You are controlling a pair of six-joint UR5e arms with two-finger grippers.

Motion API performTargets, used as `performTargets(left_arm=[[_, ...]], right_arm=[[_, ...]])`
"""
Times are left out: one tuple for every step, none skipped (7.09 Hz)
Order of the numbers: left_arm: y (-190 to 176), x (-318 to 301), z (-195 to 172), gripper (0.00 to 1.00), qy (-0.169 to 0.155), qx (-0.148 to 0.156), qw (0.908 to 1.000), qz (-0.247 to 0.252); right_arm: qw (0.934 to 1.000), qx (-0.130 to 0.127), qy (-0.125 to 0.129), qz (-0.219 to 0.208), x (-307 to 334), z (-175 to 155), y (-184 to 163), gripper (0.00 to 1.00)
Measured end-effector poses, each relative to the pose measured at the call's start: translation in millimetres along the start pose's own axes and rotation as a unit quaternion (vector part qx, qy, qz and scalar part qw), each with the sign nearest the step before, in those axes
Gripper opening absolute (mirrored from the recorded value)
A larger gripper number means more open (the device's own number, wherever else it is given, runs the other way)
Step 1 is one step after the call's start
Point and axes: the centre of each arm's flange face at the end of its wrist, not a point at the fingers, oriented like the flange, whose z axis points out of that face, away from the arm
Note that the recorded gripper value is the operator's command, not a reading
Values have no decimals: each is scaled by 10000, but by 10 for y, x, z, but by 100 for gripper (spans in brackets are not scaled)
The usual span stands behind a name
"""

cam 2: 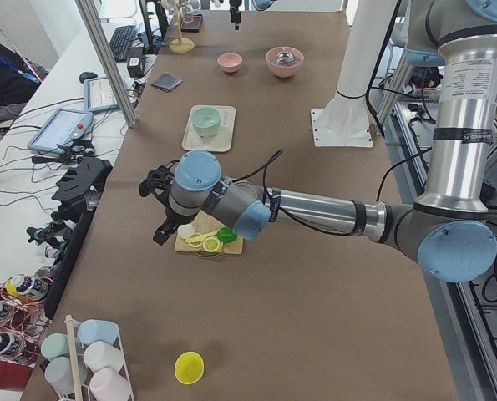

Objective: Stack pink bowl on green and place spoon
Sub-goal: 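Reach the right gripper to the pink bowl rim and grasp it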

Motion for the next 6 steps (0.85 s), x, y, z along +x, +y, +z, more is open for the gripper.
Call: performTargets(left_arm=[[11, 3, 8, 98, 8, 0, 10000, 5], [14, 8, 18, 98, 15, -6, 10000, 10], [17, 18, 33, 98, 26, -17, 10000, 16], [18, 28, 49, 98, 35, -29, 10000, 22], [23, 36, 66, 98, 42, -43, 10000, 24], [27, 40, 76, 98, 47, -51, 10000, 25]], right_arm=[[9998, -65, -3, 169, -231, 131, -124, 99], [9994, -71, 32, 337, -432, 226, -234, 98], [9985, 6, 65, 545, -598, 323, -305, 97], [9973, 158, 58, 719, -731, 462, -330, 90], [9960, 290, 30, 849, -831, 593, -327, 75], [9950, 356, 29, 937, -900, 688, -311, 55]])
